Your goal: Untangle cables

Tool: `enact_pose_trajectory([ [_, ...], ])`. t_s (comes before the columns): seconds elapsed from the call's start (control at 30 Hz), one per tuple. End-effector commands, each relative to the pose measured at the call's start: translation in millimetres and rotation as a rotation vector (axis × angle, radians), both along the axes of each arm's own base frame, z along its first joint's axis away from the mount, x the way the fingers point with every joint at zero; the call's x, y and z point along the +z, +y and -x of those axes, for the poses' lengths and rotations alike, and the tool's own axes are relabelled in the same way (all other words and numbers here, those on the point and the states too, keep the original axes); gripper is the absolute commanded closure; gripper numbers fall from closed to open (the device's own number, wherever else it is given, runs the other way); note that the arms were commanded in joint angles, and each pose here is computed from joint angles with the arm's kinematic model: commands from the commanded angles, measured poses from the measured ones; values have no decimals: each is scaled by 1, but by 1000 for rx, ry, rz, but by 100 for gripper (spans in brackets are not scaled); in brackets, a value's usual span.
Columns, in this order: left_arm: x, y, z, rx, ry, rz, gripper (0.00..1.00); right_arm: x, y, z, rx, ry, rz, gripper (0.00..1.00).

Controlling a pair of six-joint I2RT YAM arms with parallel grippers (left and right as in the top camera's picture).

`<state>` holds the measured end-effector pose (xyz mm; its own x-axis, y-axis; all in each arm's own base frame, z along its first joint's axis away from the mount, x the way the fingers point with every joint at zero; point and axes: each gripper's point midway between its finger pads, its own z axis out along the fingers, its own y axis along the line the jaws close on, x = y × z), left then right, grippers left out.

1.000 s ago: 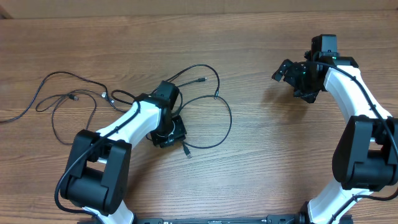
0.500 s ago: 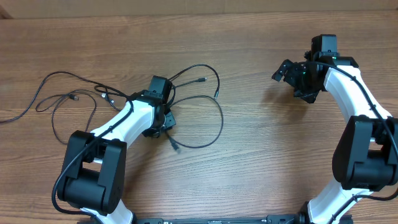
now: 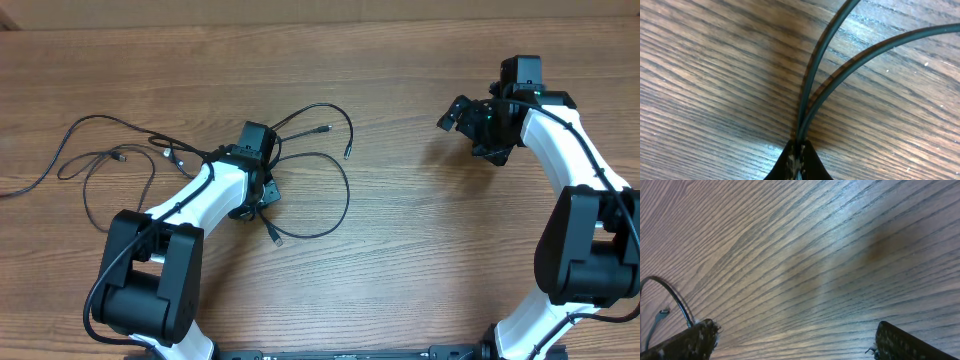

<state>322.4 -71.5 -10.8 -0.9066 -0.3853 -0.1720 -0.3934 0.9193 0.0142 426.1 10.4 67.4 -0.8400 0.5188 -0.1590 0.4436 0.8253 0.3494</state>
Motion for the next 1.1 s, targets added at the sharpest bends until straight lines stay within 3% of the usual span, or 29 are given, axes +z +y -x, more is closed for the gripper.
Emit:
enact_pose_trajectory([
  [0.0,-56,18,72,-31,285,-35,96,15,-1,-6,-1,-42,6,0],
  [0.17,-16,9,57,-35,186,14,96,15,-1,-6,-1,-42,6,0],
  [0.33,52,-5,42,-51,-17,124,96,15,-1,-6,-1,-42,6,0],
  [0.73,238,-25,14,-164,-726,331,96,15,-1,-6,-1,-42,6,0],
  [0.9,274,-26,10,-204,-872,340,96,15,-1,-6,-1,-42,6,0],
  [1.07,265,-25,9,-262,-849,286,96,15,-1,-6,-1,-42,6,0],
])
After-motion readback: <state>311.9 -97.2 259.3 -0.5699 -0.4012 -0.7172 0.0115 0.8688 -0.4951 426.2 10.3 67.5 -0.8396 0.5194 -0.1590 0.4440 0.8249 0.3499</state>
